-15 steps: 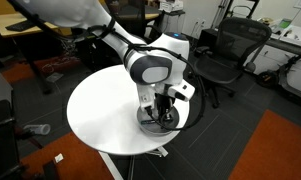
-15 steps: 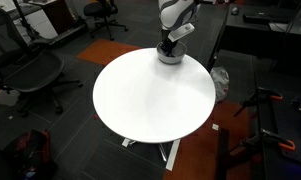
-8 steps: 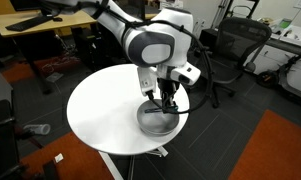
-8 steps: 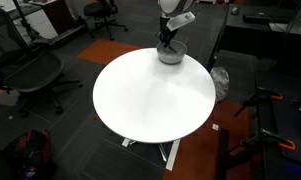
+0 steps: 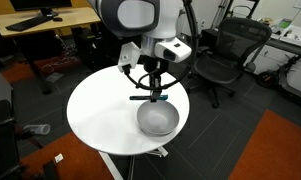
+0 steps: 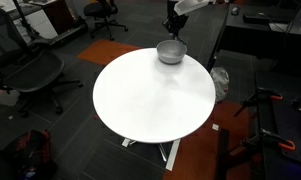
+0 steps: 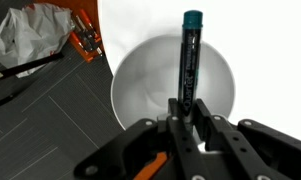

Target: Remove the marker from the grey bowl

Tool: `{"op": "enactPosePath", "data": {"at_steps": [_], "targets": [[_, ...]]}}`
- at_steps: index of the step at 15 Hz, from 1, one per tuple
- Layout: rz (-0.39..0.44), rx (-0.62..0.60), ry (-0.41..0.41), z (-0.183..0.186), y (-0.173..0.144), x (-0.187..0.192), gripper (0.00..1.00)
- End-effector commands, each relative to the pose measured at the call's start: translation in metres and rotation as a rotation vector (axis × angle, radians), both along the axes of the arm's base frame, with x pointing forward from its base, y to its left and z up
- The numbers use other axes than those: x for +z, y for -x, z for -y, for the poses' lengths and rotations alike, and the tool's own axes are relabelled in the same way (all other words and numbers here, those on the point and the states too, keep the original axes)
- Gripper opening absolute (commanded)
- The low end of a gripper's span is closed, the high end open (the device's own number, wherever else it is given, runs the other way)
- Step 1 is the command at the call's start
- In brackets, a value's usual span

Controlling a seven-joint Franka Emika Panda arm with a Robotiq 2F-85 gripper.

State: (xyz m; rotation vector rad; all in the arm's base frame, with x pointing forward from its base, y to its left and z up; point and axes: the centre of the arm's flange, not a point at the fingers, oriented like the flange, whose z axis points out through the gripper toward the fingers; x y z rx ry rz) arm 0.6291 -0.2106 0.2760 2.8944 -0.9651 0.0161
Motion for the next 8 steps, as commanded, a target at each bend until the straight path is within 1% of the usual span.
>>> {"op": "enactPosePath", "data": {"at_steps": [1, 5, 8], "targets": [[-0.007, -0.121, -0.015, -0.026, 0.054, 0.022, 0.05], [0.001, -0.295, -0.026, -0.046, 0.088, 0.026, 0.05], [0.001, -0.428, -0.026, -0.059, 0.108, 0.022, 0.05]]}}
